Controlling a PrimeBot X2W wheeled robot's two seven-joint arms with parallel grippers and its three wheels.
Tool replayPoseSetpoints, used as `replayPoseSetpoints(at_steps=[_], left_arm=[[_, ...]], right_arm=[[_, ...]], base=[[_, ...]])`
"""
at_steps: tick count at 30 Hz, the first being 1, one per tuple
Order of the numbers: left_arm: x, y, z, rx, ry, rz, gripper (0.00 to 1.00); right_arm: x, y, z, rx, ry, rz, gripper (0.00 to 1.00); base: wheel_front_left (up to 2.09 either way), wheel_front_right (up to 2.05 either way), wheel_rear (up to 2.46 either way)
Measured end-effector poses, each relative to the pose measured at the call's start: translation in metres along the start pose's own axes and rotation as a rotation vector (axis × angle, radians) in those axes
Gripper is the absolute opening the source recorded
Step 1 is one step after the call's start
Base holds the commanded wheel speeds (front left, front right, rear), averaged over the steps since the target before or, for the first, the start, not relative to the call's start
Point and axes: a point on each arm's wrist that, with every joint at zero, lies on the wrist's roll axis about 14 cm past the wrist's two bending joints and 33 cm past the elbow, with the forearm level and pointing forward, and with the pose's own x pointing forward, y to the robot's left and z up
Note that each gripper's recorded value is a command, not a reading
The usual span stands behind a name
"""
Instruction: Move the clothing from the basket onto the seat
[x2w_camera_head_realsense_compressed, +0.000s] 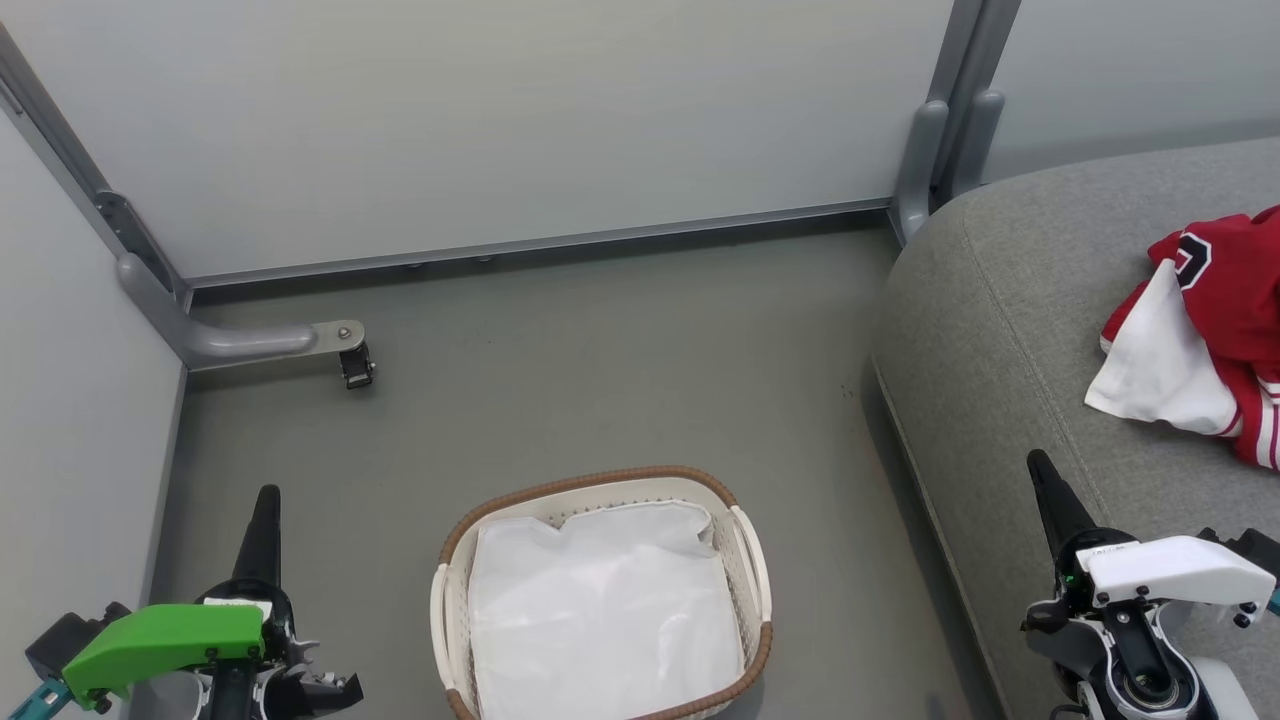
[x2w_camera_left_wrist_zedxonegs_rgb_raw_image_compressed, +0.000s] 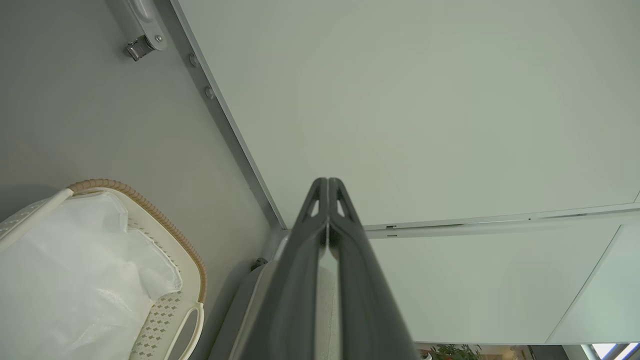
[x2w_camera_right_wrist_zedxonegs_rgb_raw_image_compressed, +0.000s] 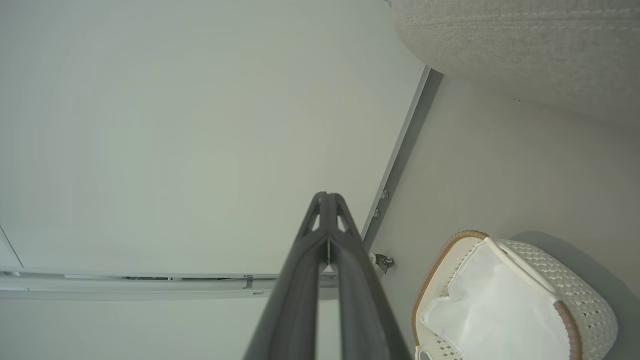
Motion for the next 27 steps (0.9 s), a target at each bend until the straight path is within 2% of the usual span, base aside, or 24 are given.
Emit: replayPoseSetpoints(at_steps=[27], left_arm=[[-0.002,-0.021,0.006,-0.173,0.001,-0.073,0.0]], right_arm=[[-0.004,0.012,0.005,0.183,0.005,0.048,0.0]], base=[[0.0,0.0,0.0]])
